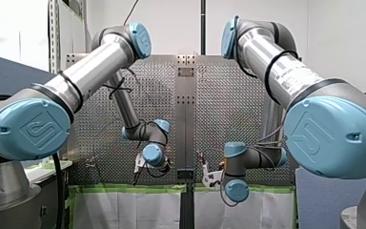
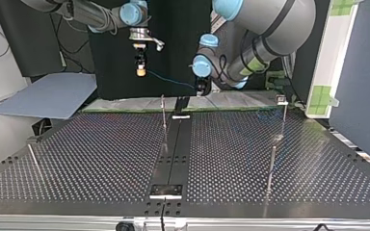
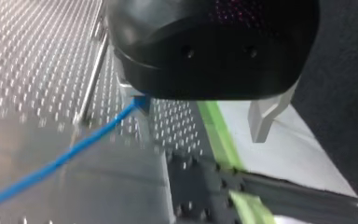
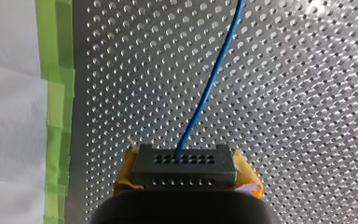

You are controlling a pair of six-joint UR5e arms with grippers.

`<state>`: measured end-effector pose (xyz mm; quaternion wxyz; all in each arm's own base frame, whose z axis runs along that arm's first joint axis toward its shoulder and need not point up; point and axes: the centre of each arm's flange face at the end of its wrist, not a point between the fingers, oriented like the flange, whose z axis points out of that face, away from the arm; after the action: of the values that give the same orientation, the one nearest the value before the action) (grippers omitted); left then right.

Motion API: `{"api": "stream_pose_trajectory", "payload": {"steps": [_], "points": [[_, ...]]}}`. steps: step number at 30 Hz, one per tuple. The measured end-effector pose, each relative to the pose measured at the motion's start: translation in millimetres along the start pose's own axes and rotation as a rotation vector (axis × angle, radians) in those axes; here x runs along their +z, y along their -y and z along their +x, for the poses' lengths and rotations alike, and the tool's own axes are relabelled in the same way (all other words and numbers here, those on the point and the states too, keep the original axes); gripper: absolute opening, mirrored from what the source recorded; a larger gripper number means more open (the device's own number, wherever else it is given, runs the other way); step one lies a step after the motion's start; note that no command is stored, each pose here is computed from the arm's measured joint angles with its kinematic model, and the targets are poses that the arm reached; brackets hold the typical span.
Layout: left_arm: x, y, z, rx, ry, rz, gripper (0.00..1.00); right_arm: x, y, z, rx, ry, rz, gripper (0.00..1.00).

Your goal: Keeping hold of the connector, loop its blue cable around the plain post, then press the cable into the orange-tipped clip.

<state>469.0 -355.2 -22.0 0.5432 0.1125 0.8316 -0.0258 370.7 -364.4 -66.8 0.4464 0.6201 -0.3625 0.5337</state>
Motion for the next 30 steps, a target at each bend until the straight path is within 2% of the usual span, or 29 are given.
{"api": "stream_pose_trajectory", "payload": {"steps": [6,12,17,22,30], "points": [[-27.8,14.6,-3.4,0.051,0.009,0.037,0.98,5.8,-6.9,-0.5,-0.002,0.003,-0.015,0.00],[-69.2,30.4,19.0,0.107,-0.069,0.054,0.98,11.4,-14.9,-1.0,-0.003,0.003,-0.033,0.00],[-92.7,46.7,25.0,0.125,-0.078,0.053,0.98,14.8,-20.5,-1.9,-0.005,0.007,-0.043,0.00],[-102.4,59.5,7.9,0.114,-0.038,0.092,0.98,15.8,-23.0,-2.6,-0.006,0.010,-0.045,0.00],[-93.8,70.4,-57.1,0.007,0.109,0.166,0.98,13.7,-23.1,-5.1,-0.012,0.031,-0.036,0.00]]}}
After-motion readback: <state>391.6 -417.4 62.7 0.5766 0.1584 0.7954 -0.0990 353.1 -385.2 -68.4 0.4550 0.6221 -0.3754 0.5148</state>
